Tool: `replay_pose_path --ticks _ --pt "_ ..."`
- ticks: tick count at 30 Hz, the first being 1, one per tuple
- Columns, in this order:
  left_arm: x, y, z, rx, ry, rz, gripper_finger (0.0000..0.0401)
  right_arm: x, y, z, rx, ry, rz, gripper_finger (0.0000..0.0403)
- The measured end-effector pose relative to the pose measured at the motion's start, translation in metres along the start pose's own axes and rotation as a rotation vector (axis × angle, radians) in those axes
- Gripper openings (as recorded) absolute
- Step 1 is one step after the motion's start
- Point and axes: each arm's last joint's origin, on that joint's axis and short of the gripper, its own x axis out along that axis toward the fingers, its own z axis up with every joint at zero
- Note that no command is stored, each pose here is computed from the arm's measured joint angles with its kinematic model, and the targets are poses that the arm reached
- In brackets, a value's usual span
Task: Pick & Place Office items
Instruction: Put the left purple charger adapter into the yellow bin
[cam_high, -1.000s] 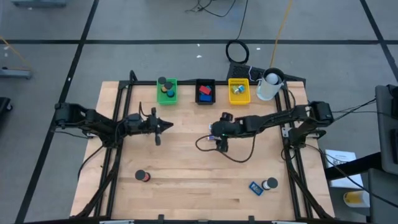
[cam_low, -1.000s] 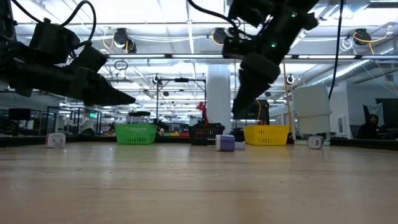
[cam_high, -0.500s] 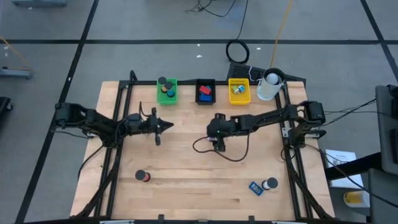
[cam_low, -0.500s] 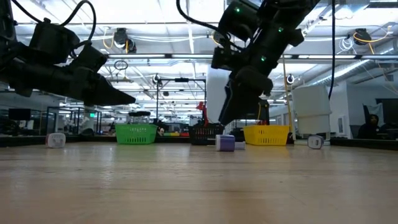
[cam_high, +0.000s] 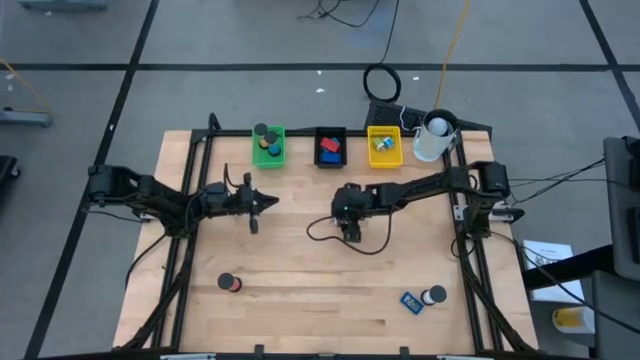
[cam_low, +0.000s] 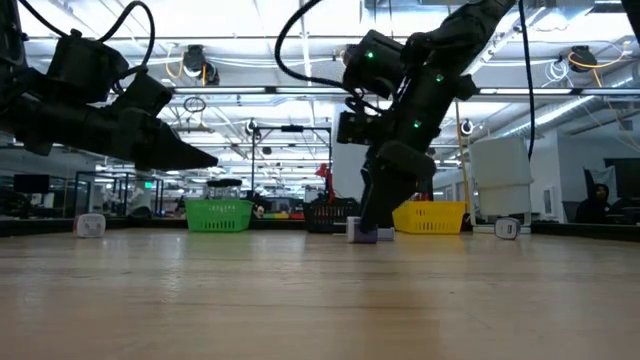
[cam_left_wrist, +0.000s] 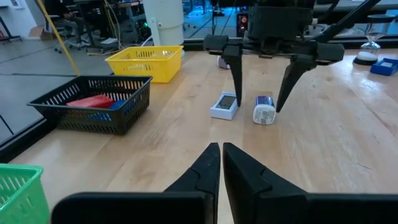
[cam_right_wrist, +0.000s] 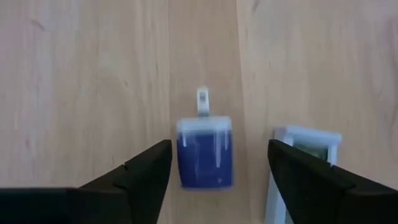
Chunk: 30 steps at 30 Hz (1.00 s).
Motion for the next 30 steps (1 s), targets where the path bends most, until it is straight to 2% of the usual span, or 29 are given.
replay_pose_path --ticks 8,22,27,30 --pt "0.0 0.0 -0.001 0.006 0.006 0.0 0.0028 0.0 0.001 0.001 0.007 -0.006 0.004 0.0197" --pt "0.0 0.0 -0.001 0.007 0.006 0.0 0.0028 0.0 0.002 0.0 0.008 -0.002 0.056 0.0122" --pt "0.0 0.0 -0.001 0.007 0.005 0.0 0.0028 -0.011 0.002 0.004 0.009 -0.026 0.052 0.0121" --pt "0.0 0.0 -0.001 0.007 0.005 0.0 0.0028 -0.027 0.001 0.008 0.029 -0.052 0.043 0.0129"
